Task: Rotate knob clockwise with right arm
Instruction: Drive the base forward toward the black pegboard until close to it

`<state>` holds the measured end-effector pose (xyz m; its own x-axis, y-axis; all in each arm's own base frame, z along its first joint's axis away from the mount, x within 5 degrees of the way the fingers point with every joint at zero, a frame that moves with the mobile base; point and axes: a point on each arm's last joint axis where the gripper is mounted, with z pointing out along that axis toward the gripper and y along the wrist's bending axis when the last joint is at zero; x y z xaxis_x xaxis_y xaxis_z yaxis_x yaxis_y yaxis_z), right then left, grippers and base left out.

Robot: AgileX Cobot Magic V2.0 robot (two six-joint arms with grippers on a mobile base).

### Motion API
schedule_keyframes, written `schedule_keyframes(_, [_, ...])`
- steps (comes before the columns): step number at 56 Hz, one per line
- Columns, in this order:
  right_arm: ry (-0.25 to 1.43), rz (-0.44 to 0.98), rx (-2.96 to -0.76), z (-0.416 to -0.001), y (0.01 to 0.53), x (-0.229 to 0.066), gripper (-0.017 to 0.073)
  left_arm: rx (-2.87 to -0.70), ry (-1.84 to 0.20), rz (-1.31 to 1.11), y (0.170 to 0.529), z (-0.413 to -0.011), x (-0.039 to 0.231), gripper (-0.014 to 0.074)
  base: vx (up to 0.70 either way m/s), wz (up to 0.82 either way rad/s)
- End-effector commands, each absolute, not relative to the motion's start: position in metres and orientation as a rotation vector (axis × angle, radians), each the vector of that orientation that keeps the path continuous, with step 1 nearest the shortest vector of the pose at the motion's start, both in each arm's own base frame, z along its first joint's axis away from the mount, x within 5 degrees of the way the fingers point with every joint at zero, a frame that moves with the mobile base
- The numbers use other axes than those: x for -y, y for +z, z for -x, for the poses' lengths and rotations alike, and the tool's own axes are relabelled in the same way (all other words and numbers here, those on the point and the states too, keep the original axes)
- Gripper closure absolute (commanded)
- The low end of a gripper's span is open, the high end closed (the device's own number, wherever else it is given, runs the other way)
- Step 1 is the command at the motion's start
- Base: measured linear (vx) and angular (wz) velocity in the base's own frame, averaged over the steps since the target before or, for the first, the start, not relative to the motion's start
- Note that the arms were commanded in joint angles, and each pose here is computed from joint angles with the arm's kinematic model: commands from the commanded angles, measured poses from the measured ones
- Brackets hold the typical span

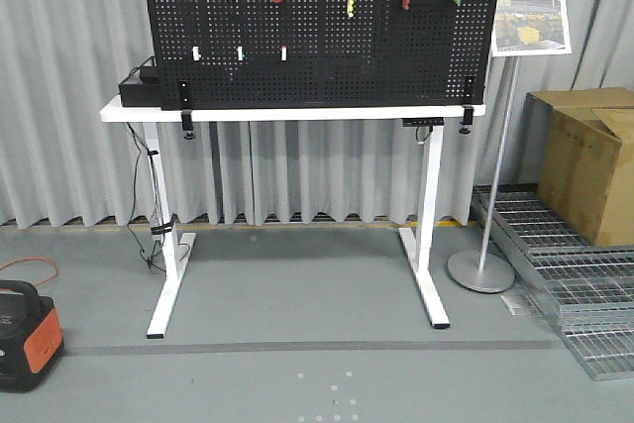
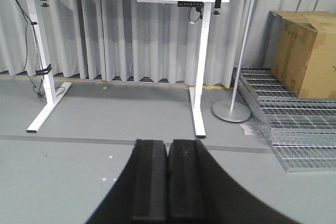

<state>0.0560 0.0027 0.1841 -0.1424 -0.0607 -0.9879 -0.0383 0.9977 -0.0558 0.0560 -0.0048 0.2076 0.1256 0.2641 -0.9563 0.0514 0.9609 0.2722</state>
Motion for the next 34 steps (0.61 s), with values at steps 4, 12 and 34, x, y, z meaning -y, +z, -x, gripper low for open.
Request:
schedule_keyframes(4, [-0.036, 0.063, -1.627, -0.0561, 0.1895, -0.0015, 0.0564, -1.383, 0.144, -0.254, 0.2042, -0.0553, 0.0055, 0.0600, 0.00, 0.00])
schedule_keyframes(12, [-0.036, 0.063, -1.627, -0.0561, 0.1895, -0.0015, 0.0564, -1.383, 0.144, -0.254, 0.2042, -0.0553, 0.0055, 0.0600, 0.00, 0.00])
schedule_keyframes(34, [-0.036, 0.063, -1.627, -0.0561, 0.1895, -0.0015, 0.0564, -1.383, 0.144, -0.254, 0.2042, -0.0553, 0.0055, 0.0600, 0.00, 0.00])
